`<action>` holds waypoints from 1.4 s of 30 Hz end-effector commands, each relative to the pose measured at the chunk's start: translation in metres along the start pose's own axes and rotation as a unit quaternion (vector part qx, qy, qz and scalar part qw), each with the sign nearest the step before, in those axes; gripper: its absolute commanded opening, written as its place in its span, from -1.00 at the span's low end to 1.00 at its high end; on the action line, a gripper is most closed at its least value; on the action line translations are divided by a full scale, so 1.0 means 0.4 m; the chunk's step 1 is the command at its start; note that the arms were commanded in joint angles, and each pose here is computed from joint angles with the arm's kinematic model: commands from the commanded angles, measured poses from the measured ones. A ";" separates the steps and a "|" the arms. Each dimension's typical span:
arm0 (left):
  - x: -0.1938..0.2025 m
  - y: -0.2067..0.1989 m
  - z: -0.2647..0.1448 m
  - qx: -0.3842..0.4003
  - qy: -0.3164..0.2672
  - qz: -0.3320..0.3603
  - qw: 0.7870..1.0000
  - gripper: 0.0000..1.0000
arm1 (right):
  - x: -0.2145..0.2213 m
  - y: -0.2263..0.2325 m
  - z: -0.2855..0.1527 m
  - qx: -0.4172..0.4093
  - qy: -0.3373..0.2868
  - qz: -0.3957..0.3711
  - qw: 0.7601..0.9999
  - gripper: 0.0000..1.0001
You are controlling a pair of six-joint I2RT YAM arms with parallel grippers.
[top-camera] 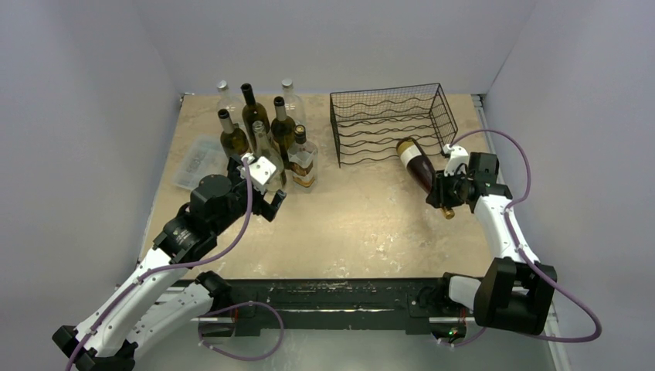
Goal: Take the wine bottle off the wine rack
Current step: Pick up the wine bottle from the wine rack.
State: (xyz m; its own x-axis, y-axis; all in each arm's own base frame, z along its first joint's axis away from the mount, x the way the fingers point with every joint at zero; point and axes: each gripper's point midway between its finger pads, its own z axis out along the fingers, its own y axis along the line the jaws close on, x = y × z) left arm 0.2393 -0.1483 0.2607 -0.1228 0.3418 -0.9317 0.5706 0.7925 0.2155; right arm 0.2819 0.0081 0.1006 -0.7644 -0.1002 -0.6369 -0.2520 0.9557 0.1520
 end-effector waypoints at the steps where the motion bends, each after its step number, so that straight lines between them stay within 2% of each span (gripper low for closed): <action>1: -0.020 0.014 -0.004 -0.008 -0.010 0.006 1.000 1.00 | -0.152 0.012 -0.068 -0.001 -0.099 -0.058 0.993 -1.00; 42: -0.019 0.013 -0.006 -0.008 -0.010 0.007 1.000 1.00 | -0.130 0.016 -0.099 0.008 -0.082 -0.069 0.994 -1.00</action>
State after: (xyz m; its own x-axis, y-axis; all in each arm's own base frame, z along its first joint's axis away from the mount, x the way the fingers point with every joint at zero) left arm 0.2383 -0.1476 0.2565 -0.1366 0.3518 -0.9261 0.5738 0.7901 0.2155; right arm 0.2567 0.0061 0.1043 -0.8002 -0.1422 -0.5826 -0.2656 0.9550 0.1317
